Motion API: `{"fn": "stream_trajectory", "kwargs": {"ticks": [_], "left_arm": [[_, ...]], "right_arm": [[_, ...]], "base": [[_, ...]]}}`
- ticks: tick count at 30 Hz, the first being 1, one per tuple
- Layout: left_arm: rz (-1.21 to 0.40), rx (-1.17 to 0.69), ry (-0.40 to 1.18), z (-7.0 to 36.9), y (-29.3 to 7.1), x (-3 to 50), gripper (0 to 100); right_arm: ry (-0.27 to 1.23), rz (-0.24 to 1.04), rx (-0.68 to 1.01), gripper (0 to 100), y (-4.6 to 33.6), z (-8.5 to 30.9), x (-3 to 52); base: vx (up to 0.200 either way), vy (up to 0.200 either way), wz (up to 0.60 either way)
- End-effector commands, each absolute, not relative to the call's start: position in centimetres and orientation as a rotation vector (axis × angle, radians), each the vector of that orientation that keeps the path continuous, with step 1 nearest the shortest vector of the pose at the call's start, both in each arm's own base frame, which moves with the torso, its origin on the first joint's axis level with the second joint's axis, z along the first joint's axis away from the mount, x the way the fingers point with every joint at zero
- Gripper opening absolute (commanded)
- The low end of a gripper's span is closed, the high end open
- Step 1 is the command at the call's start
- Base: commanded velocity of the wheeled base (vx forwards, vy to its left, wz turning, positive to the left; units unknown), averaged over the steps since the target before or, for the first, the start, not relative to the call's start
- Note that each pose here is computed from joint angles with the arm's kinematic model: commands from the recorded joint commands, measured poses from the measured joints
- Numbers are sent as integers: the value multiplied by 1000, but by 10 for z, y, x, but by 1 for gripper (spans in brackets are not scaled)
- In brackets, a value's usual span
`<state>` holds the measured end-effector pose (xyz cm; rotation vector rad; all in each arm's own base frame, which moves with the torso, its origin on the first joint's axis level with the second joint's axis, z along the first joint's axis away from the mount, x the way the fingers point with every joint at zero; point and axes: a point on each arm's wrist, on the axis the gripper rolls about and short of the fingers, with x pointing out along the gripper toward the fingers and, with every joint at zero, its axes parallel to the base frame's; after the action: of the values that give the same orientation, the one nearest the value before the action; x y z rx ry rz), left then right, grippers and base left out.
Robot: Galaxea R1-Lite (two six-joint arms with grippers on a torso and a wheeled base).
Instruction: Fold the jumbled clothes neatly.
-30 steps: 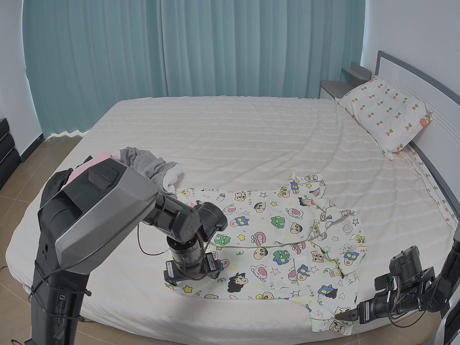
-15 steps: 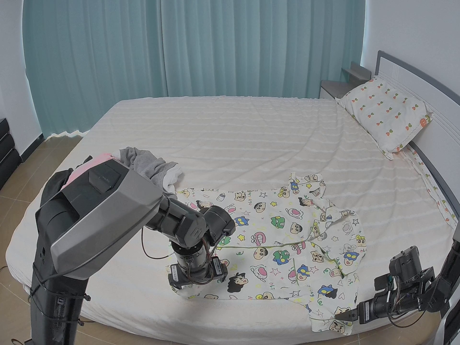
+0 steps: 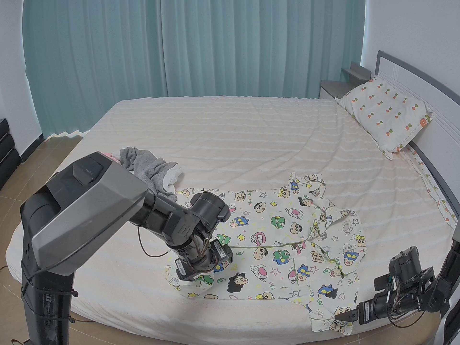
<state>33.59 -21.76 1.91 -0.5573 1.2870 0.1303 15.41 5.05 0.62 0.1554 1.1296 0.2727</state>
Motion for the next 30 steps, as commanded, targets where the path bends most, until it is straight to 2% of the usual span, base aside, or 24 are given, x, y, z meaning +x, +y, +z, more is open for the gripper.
{"fn": "stream_trajectory", "kwargs": {"ticks": [1,8,17,24,30], "left_arm": [[181,-592,1255,14,-193,335,100],[253,-573,1222,9,-185,333,100],[329,-647,1156,5,-200,330,100],[383,-580,1127,-6,-208,317,100],[396,-608,1124,-6,-211,312,100]], "right_arm": [[1148,270,153,100,49,5,150],[1148,271,152,100,50,5,150],[1143,271,154,100,49,5,150],[1142,271,154,100,49,6,150],[1140,270,153,100,49,6,150]], "base": [[0,0,0],[0,0,0],[0,0,0],[0,0,0],[0,0,0]]}}
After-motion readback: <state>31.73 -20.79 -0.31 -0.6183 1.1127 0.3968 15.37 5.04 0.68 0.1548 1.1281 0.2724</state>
